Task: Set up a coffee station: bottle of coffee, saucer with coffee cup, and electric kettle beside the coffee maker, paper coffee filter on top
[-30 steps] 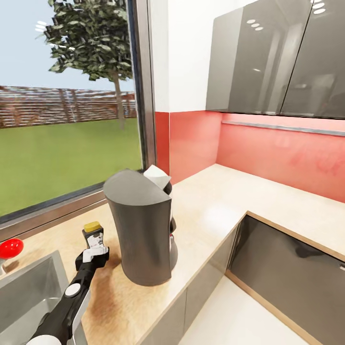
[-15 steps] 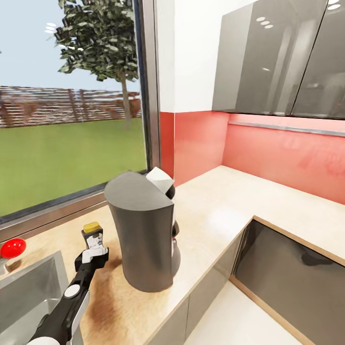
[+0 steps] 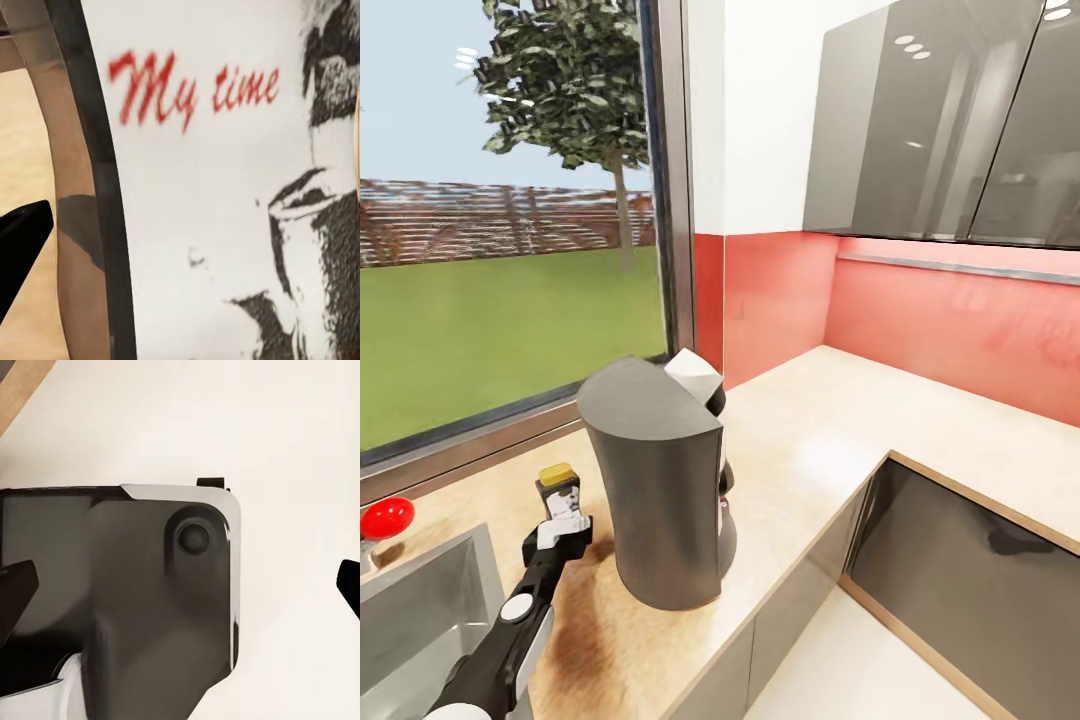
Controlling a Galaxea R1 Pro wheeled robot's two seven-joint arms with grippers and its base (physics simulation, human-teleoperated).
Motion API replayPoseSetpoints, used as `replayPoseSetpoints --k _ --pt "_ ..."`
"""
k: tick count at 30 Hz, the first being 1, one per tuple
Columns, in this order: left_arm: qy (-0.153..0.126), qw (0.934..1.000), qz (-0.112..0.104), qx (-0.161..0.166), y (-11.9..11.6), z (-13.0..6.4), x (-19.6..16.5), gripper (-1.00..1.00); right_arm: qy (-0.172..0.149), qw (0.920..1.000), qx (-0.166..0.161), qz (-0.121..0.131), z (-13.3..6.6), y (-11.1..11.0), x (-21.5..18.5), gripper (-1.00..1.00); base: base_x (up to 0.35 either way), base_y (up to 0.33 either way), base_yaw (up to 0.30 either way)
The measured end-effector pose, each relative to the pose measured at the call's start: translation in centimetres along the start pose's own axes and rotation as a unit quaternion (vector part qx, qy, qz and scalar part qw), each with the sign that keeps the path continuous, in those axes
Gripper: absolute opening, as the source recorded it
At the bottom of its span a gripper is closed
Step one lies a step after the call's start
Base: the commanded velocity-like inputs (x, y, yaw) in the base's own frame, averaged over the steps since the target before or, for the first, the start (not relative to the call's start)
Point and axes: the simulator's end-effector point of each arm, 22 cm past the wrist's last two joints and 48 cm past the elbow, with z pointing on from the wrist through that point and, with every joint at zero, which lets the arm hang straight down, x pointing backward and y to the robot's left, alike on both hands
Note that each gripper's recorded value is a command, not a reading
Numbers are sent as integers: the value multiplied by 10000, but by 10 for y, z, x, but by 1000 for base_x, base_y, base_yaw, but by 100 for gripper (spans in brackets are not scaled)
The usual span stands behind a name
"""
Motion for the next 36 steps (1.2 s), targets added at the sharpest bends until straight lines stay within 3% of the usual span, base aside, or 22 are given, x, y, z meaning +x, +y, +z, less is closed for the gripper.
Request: replayPoseSetpoints --k 3,4,6,29,36 --pt "-3 10000 39 59 -5 0 0 -100 0 10000 0 0 0 0 0 100 0 0 0" --pt "-6 9999 69 98 -9 0 0 100 0 10000 0 0 0 0 0 100 0 0 0" --pt "368 9990 166 214 -19 -6 35 100 0 10000 0 0 0 0 0 100 0 0 0" --pt "354 9988 219 254 -21 -6 36 100 2 10000 6 -1 0 -1 0 100 0 0 0" --pt "319 9990 208 244 -20 -5 33 100 6 10000 7 -1 0 -1 0 100 -222 0 0"
